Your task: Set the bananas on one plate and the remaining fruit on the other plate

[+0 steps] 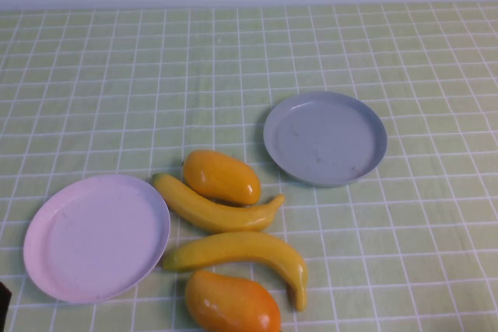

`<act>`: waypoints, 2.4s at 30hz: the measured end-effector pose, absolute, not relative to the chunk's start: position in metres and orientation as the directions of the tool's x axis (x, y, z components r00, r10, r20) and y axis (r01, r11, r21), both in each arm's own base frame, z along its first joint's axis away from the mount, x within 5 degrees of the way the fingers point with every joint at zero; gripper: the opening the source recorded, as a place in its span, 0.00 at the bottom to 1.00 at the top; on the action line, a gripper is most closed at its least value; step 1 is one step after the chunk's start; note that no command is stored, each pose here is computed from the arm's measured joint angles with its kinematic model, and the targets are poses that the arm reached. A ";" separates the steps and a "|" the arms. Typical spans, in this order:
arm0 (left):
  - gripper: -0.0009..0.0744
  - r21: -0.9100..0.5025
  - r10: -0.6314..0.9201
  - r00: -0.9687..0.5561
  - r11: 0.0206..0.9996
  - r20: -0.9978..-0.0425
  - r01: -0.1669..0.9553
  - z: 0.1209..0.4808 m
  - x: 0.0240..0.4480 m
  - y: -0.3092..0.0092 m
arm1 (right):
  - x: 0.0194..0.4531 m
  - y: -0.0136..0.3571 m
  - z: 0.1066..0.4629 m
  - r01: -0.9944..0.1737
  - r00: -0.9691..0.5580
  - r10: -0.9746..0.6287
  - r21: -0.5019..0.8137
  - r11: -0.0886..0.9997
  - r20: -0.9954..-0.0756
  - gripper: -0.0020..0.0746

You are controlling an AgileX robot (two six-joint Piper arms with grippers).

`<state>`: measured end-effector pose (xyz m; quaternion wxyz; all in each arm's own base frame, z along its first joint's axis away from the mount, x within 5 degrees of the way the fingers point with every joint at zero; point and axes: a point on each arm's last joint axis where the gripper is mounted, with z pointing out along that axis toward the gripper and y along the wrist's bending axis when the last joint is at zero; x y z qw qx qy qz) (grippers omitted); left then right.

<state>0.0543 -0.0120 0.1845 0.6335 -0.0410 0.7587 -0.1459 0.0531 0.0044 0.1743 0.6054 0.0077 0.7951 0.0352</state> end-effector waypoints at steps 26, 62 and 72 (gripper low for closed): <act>0.01 -0.571 -0.531 -0.228 0.802 -0.816 0.176 0.227 0.054 -0.022 | 0.053 0.004 0.174 -0.030 -0.267 0.055 0.065 0.997 -0.962 0.01; 0.30 0.124 0.933 0.061 -0.018 -0.354 0.992 0.278 0.191 -0.186 | 0.053 0.004 0.174 -0.031 -0.269 0.055 0.065 0.997 -0.962 0.01; 0.90 0.150 0.894 0.370 -0.341 -0.254 0.928 0.244 0.195 -0.213 | 0.053 0.004 0.174 -0.031 -0.269 0.055 0.065 0.997 -0.962 0.01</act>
